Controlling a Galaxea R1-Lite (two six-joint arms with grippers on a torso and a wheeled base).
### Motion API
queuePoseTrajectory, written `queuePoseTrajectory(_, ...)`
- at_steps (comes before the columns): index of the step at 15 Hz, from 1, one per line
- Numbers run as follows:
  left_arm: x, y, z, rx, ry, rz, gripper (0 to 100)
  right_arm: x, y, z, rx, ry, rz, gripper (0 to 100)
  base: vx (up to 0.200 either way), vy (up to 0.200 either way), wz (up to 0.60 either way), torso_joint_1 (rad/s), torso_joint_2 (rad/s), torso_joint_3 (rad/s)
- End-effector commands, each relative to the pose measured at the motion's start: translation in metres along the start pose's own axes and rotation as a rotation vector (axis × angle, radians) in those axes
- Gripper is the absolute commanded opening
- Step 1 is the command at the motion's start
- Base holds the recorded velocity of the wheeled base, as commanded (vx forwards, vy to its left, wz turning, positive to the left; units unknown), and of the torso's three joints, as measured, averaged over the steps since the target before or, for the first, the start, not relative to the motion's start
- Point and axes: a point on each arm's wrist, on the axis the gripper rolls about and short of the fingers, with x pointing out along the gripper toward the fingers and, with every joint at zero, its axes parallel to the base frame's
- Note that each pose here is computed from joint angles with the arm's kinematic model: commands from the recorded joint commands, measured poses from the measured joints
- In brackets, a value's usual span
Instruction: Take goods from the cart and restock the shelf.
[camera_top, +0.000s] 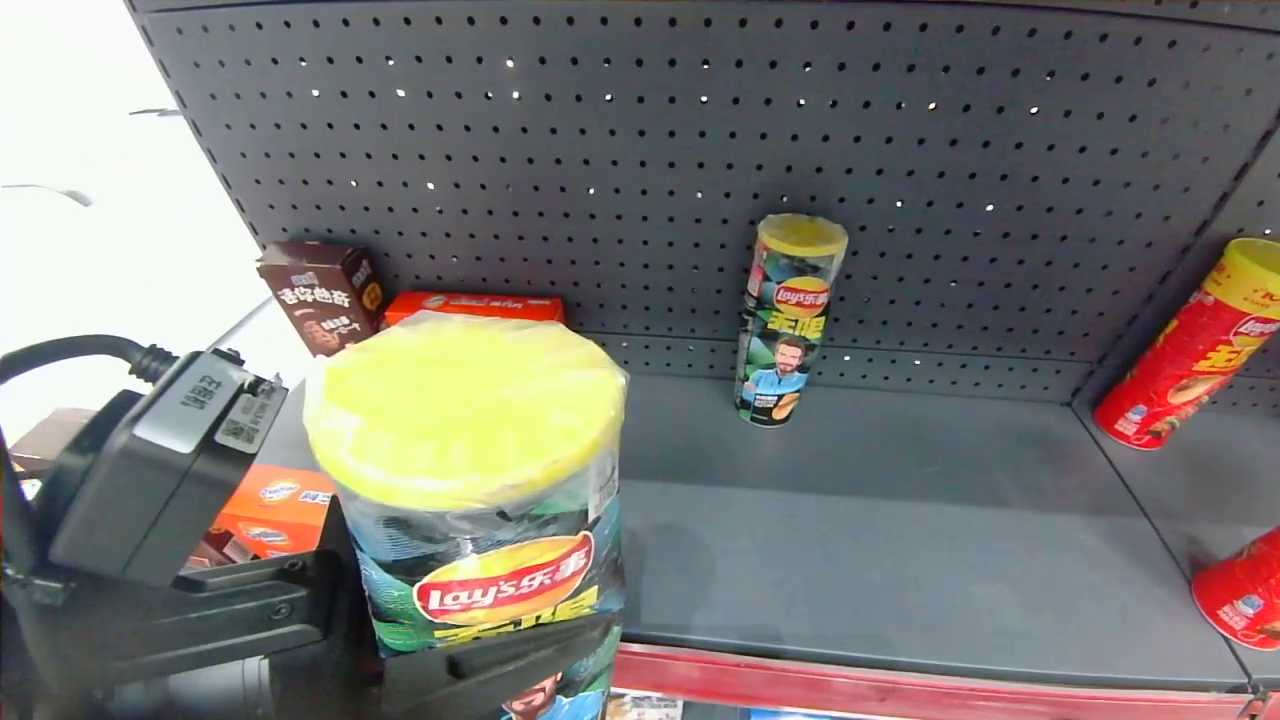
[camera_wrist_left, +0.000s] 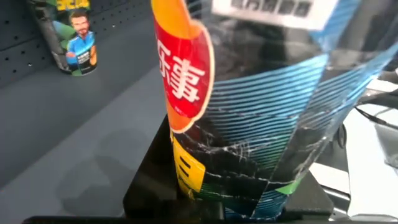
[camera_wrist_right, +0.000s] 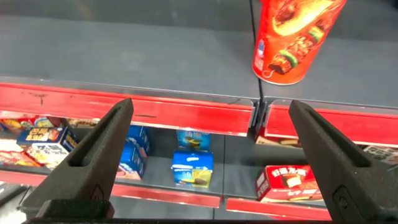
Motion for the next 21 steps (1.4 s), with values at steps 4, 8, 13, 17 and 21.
queuePoseTrajectory(4, -0.002, 0.0, -0.002, -0.003, 0.004, 0.004, 0, 0.0, 0.0, 0.0, 0.0, 0.001, 0.0, 100, 0.0, 0.0, -0.45, 0.003, 0.0, 0.004)
queuePoseTrajectory(8, -0.002, 0.0, -0.004, -0.007, 0.011, 0.006, 0, 0.0, 0.0, 0.0, 0.0, 0.001, 0.0, 100, 0.0, 0.0, 0.0, 0.0, 0.0, 0.0)
queuePoseTrajectory(13, -0.01, -0.003, 0.003, -0.012, -0.029, 0.013, 0, 0.0, 0.0, 0.0, 0.0, 0.001, 0.0, 100, 0.0, 0.0, 0.0, 0.0, 0.0, 0.0)
queuePoseTrajectory(17, -0.011, -0.004, 0.011, -0.025, -0.097, 0.006, 0, 0.0, 0.0, 0.0, -0.003, 0.001, 0.003, 100, 0.0, 0.0, 0.0, 0.0, 0.0, 0.0)
queuePoseTrajectory(21, -0.008, -0.002, 0.012, -0.038, -0.098, 0.006, 0, 0.004, 0.0, 0.07, 0.075, -0.025, 0.06, 100, 0.0, 0.0, 0.0, 0.0, 0.0, 0.0)
